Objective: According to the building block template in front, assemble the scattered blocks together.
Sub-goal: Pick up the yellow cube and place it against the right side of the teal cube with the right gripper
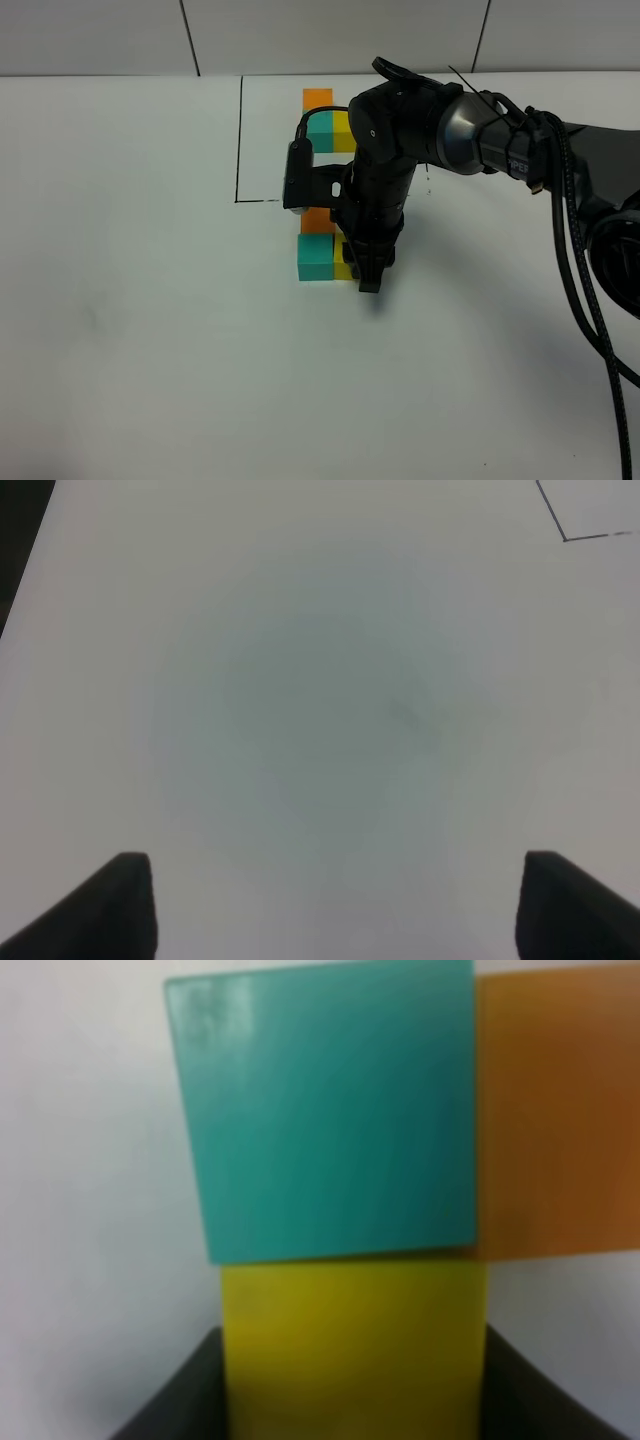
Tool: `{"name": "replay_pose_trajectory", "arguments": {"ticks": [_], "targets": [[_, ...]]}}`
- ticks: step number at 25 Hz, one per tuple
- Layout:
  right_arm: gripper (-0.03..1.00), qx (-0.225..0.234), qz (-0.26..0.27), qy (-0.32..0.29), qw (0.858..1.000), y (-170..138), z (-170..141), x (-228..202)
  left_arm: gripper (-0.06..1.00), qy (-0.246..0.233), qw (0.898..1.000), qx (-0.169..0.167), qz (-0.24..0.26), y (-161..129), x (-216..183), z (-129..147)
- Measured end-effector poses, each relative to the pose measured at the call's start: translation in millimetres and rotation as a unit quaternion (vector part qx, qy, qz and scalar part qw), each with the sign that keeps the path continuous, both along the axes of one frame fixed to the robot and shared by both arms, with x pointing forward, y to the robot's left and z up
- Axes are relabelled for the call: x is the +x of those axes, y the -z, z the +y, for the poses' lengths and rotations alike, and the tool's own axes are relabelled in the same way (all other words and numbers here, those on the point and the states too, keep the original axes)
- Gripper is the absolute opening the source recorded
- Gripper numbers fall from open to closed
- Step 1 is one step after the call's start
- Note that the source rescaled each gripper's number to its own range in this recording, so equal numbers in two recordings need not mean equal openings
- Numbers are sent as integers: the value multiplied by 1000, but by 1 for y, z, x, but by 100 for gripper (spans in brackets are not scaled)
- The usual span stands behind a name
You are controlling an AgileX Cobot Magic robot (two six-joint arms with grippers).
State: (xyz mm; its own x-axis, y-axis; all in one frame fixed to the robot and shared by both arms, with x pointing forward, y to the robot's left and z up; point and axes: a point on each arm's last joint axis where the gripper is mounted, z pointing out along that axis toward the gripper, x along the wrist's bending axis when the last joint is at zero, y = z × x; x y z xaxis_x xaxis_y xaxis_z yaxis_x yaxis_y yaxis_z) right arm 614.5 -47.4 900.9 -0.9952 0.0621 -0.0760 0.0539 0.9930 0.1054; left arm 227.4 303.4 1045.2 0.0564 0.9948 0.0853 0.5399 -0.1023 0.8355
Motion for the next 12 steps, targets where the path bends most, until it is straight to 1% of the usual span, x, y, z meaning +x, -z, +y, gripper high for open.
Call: {"name": "replay_pose_trajectory", "arguments": {"ticks": [12], "targets": [[25, 2, 8, 2, 1000, 5, 1, 0, 81, 0, 1000, 0, 0, 0, 0, 0]]}}
